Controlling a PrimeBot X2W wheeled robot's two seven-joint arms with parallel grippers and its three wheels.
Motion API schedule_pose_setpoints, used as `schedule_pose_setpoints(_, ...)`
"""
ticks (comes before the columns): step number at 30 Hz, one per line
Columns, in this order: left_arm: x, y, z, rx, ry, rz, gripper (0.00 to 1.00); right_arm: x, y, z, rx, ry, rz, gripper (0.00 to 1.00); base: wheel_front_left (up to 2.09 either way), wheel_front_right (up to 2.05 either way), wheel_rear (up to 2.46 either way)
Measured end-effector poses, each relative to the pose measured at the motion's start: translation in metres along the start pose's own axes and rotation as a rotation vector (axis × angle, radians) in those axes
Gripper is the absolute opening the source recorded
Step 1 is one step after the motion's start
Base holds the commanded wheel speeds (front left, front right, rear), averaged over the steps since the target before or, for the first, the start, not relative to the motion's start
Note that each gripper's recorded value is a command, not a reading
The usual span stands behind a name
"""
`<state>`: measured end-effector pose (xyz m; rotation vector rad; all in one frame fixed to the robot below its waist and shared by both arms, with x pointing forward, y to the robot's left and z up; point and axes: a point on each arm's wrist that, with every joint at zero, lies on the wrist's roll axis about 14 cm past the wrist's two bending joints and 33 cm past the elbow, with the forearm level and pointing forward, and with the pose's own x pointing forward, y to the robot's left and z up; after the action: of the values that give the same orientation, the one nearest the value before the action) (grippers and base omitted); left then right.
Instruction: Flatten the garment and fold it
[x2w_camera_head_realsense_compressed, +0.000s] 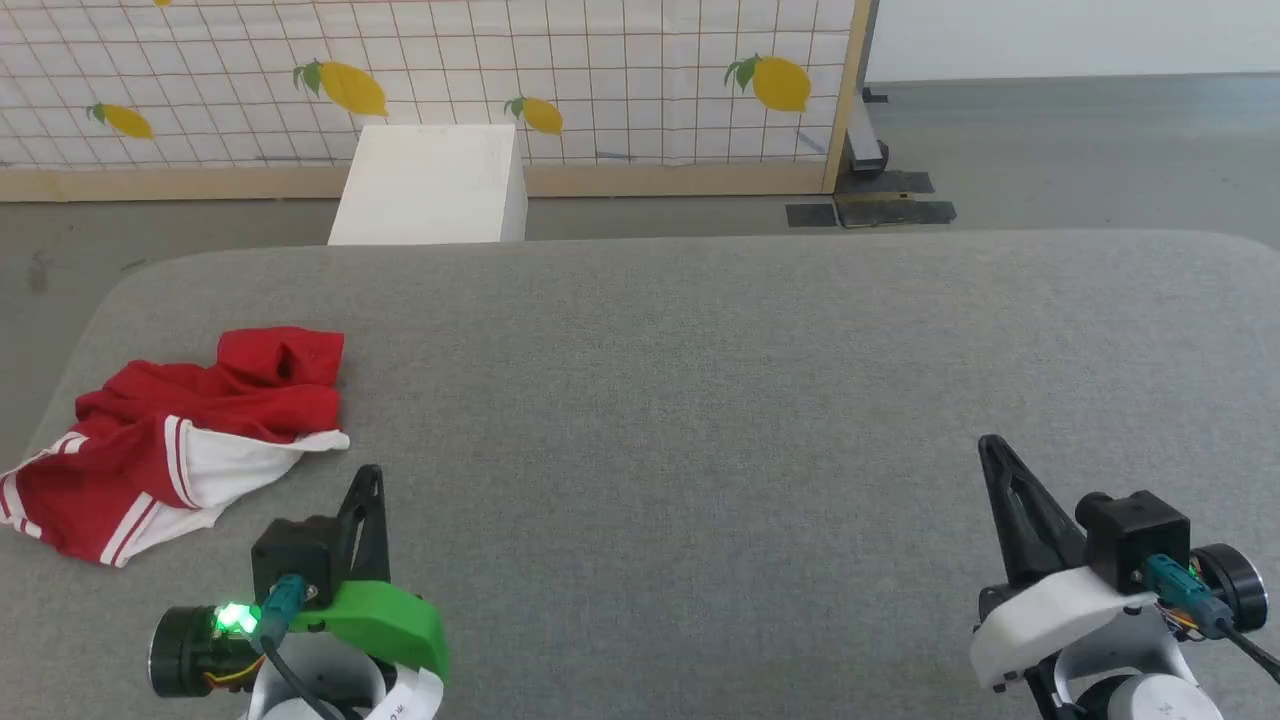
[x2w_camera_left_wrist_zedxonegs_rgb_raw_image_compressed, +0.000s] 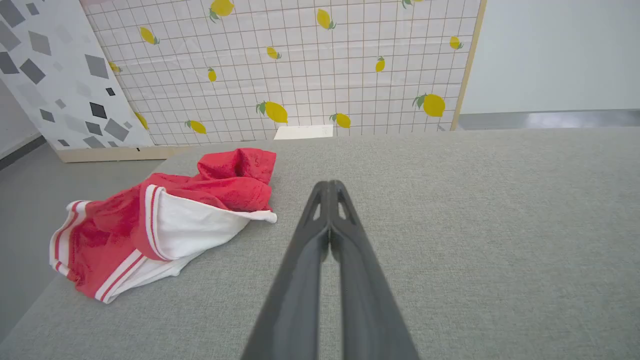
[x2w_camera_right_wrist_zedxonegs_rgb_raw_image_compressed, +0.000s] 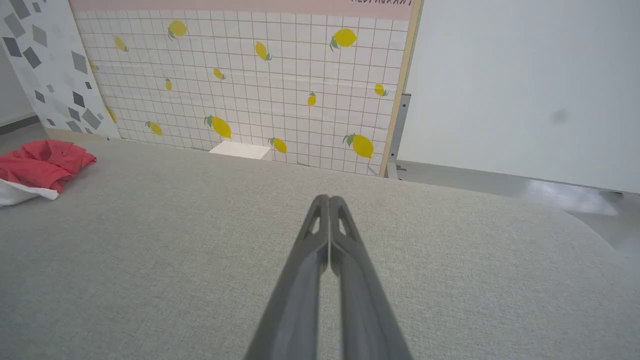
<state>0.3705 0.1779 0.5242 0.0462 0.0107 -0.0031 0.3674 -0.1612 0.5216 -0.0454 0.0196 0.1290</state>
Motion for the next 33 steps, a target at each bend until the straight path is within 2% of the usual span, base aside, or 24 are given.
schedule_pose_setpoints(33, 0.0, 0.0, 0.0, 0.0, 0.0, 0.0, 0.0, 0.0, 0.0, 0.0, 0.0, 0.0, 0.0, 0.0, 0.0, 0.0, 0.0)
